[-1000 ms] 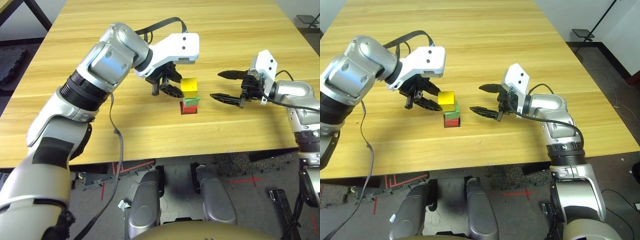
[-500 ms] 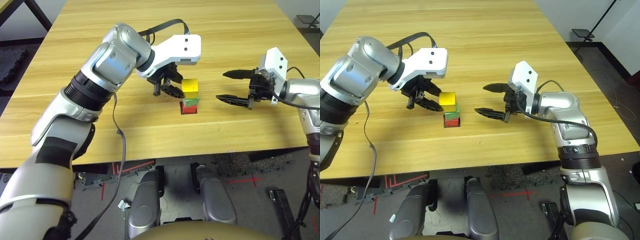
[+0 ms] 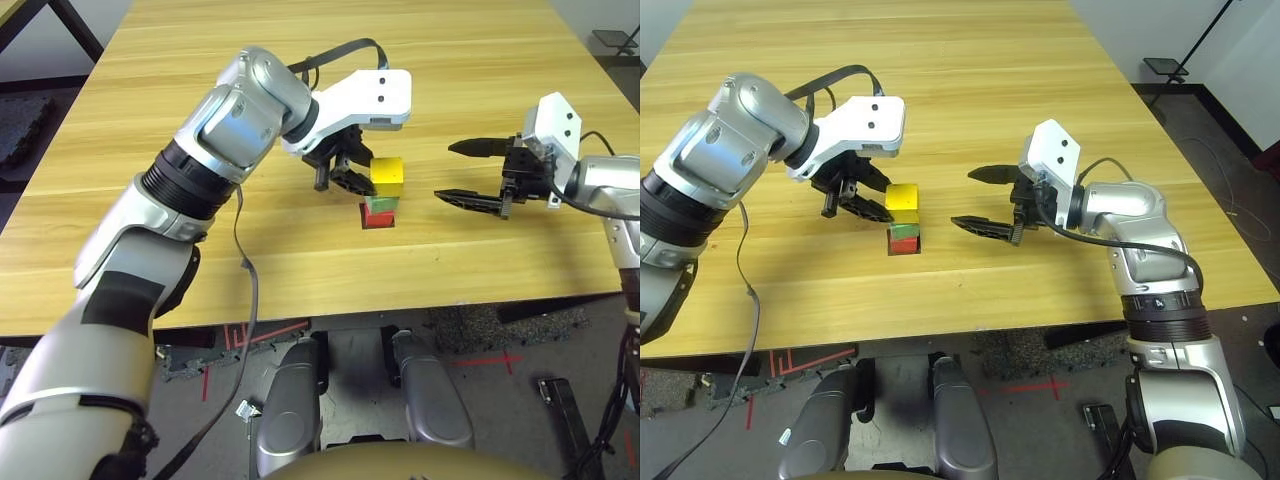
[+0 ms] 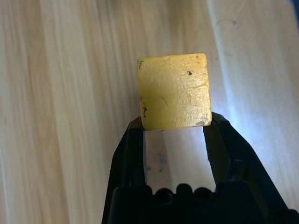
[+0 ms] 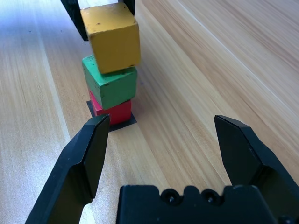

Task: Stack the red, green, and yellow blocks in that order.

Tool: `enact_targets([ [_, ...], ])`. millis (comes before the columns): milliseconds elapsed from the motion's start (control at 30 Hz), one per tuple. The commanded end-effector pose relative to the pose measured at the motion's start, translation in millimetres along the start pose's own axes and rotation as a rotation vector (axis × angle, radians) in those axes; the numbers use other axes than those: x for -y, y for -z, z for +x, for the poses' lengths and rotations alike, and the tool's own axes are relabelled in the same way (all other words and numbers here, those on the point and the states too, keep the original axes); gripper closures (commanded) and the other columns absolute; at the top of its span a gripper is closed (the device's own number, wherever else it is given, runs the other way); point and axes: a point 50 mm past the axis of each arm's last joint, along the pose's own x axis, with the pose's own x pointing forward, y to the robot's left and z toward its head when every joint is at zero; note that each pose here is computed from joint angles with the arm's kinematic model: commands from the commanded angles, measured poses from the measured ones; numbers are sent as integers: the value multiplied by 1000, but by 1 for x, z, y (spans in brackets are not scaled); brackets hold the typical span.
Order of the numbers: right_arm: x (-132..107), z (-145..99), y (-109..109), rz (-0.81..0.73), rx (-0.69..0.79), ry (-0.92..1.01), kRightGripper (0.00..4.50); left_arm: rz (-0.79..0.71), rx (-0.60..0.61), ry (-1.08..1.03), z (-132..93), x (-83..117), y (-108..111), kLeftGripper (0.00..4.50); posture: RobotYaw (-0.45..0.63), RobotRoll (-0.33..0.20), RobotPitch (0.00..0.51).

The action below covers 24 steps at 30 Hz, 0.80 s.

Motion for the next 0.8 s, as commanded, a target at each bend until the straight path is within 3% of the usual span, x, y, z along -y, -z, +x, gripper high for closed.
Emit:
enact_targets([
  [33,0,-1,-1,10,19,2,0,20,-10,15,2,1,-1,2633,284,137,205],
  [800,2,5,3,22,35,18,0,36,-9,64,7,9,-5,2633,278,151,208],
])
